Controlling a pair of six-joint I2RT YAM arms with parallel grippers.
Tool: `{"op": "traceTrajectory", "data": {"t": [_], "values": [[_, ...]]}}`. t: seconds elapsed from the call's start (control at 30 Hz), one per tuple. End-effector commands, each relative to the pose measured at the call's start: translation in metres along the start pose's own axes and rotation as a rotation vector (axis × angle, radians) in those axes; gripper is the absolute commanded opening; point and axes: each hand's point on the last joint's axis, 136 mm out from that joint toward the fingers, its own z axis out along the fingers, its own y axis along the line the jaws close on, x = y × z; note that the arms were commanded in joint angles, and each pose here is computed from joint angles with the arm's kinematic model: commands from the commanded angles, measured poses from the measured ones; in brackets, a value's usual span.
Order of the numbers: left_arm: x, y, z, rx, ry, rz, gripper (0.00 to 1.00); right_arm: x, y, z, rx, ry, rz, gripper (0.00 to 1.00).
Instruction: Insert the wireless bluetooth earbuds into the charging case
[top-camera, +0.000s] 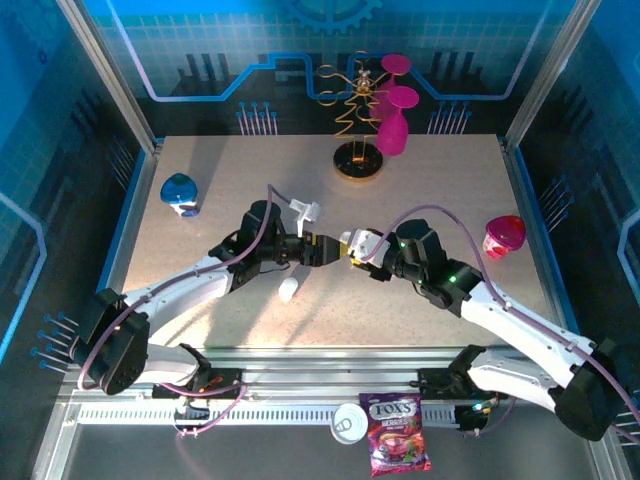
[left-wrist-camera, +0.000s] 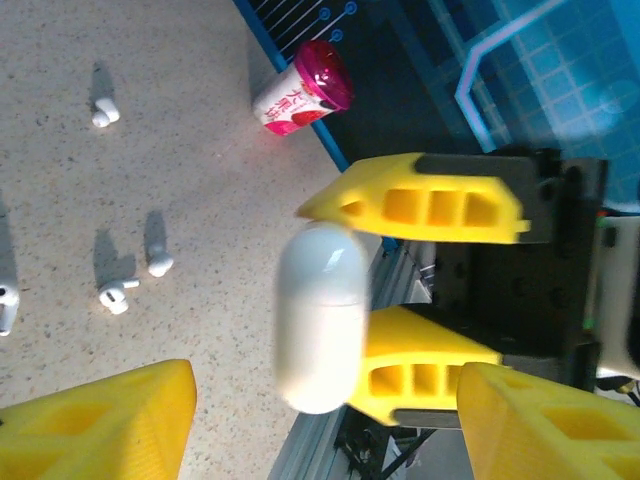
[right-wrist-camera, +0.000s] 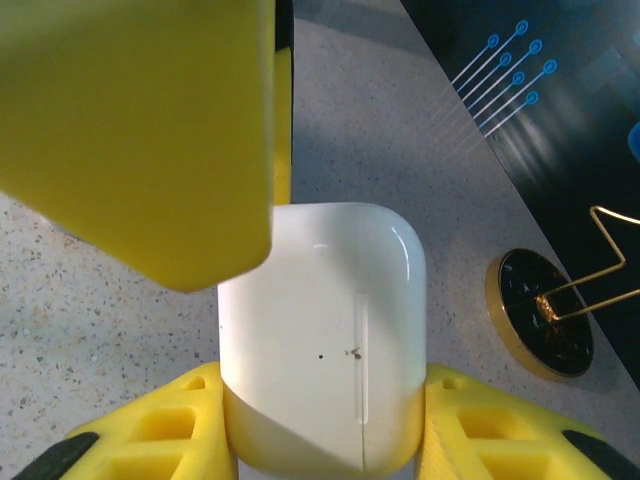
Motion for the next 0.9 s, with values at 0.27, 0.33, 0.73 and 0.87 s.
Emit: {"op": "traceTrajectory", "data": {"t": [0.27,0.33,0.73,0.87], "values": [[-0.007,-0.013,0.006,0.043,-0.003,0.028,0.51,-0.032,-0.010,-0.004,0.006,-0.099,0.014,0.32],[-0.007,-0.013,0.006,0.046,-0.005,0.026,0.47,-0.032,-0.010,-0.003,0.003,-0.100,0.015,0.32],[-0.016,-0.018,0.010,0.071,-0.036,0.019,0.38,-0.035,-0.004,0.000,-0.027,-0.111,0.019,0.32],[-0.017,-0.019,0.011,0.080,-0.038,0.019,0.31,-0.035,-0.003,0.001,-0.031,-0.111,0.021,0.32]]}}
